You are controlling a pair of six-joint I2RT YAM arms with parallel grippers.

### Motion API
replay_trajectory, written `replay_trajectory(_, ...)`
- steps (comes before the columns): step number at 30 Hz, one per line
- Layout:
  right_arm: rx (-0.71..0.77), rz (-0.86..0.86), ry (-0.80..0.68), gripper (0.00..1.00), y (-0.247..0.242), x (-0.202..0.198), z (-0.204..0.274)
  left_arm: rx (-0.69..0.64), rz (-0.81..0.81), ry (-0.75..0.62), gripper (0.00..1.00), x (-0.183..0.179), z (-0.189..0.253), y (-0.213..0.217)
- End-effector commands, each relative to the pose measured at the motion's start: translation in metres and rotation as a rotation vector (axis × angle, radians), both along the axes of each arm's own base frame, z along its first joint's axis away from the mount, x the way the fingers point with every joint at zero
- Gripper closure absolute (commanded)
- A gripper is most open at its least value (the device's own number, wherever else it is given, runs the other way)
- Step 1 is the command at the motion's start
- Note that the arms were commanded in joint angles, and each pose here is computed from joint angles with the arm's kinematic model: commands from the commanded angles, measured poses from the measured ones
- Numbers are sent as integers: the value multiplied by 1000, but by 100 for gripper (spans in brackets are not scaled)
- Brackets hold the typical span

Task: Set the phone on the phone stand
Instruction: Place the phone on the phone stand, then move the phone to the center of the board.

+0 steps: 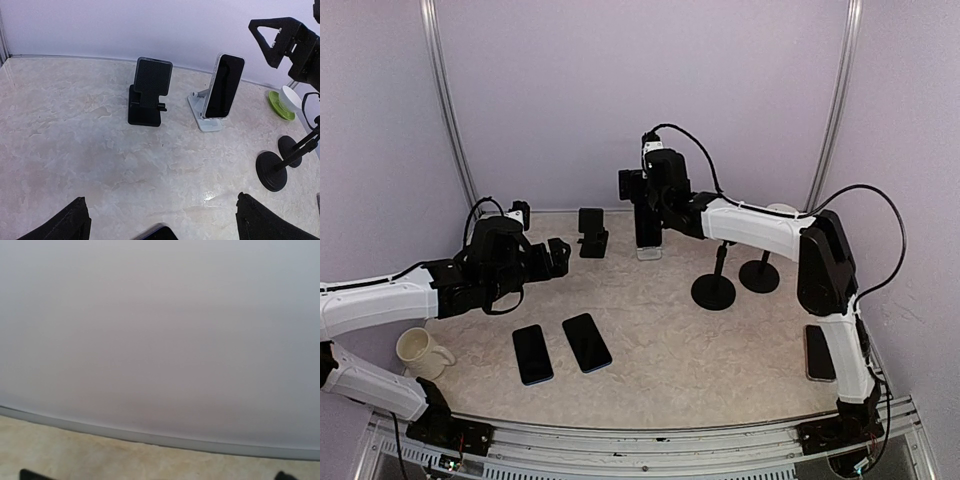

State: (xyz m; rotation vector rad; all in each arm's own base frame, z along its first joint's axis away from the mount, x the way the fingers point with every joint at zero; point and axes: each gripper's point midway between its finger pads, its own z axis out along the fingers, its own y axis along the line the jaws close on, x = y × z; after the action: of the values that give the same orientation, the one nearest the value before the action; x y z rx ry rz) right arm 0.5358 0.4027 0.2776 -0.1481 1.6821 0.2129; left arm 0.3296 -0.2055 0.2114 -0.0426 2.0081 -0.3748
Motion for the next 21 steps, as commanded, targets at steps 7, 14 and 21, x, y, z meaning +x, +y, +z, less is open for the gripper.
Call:
replay_trajectory(7, -46, -17, 43, 0, -40, -43, 48, -36, -24, -22, 1, -1, 7, -7)
replay_trajectory(14, -27, -39, 94, 0, -82, -72, 58, -47, -43, -22, 1, 1, 7, -14)
replay_trajectory(21, -20, -112, 137, 0, -140, -99, 57, -47, -56, -24, 1, 4, 9, -19)
